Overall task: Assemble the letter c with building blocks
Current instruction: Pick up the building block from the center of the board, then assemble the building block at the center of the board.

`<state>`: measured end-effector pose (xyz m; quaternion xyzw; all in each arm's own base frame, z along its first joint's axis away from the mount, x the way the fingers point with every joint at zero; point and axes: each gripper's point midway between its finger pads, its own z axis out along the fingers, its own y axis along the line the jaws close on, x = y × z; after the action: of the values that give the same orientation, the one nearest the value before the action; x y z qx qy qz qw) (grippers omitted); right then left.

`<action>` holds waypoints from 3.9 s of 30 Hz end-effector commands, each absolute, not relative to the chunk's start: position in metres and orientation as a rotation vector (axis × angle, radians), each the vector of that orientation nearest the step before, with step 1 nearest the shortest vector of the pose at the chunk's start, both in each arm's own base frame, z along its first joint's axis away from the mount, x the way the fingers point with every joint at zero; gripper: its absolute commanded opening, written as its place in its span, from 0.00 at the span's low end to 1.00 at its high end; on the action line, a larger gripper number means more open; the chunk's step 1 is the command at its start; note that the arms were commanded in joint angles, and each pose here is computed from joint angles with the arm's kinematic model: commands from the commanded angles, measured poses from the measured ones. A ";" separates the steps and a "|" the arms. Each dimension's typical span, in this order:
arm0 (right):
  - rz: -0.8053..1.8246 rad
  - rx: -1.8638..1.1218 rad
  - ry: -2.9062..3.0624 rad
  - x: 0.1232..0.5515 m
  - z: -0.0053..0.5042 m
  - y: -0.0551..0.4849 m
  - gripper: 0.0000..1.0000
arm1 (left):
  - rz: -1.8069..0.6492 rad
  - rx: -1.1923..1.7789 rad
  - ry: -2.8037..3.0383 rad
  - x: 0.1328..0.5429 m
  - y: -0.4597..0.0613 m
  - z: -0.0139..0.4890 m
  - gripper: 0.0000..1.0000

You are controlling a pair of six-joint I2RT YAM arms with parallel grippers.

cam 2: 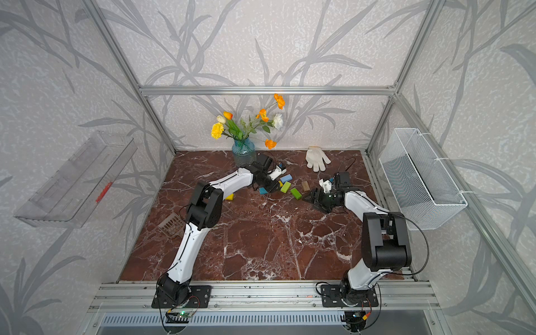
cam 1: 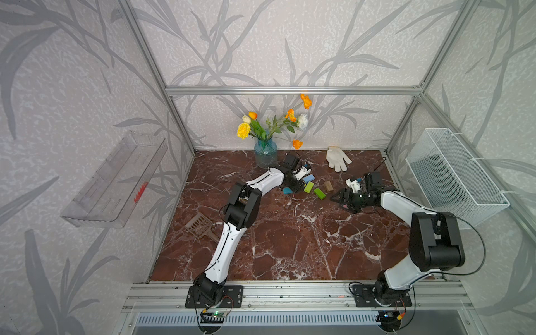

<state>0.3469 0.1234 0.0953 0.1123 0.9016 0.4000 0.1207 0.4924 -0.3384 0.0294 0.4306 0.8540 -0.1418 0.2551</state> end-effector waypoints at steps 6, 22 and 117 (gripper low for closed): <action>1.194 0.311 2.596 0.348 0.105 0.119 0.70 | -0.403 1.260 2.370 0.478 -0.338 0.019 0.26; 1.333 0.412 2.598 0.329 0.117 0.128 0.67 | -0.594 1.261 2.021 0.443 -0.366 0.129 0.11; 1.374 0.222 2.919 0.312 0.083 0.236 0.65 | -0.209 1.765 2.061 0.287 -0.098 0.030 0.00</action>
<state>0.3095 0.2332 0.0818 0.0686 0.9011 0.4258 -0.0448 0.2910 -0.1021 0.0284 0.6001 0.7682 -0.0893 0.2042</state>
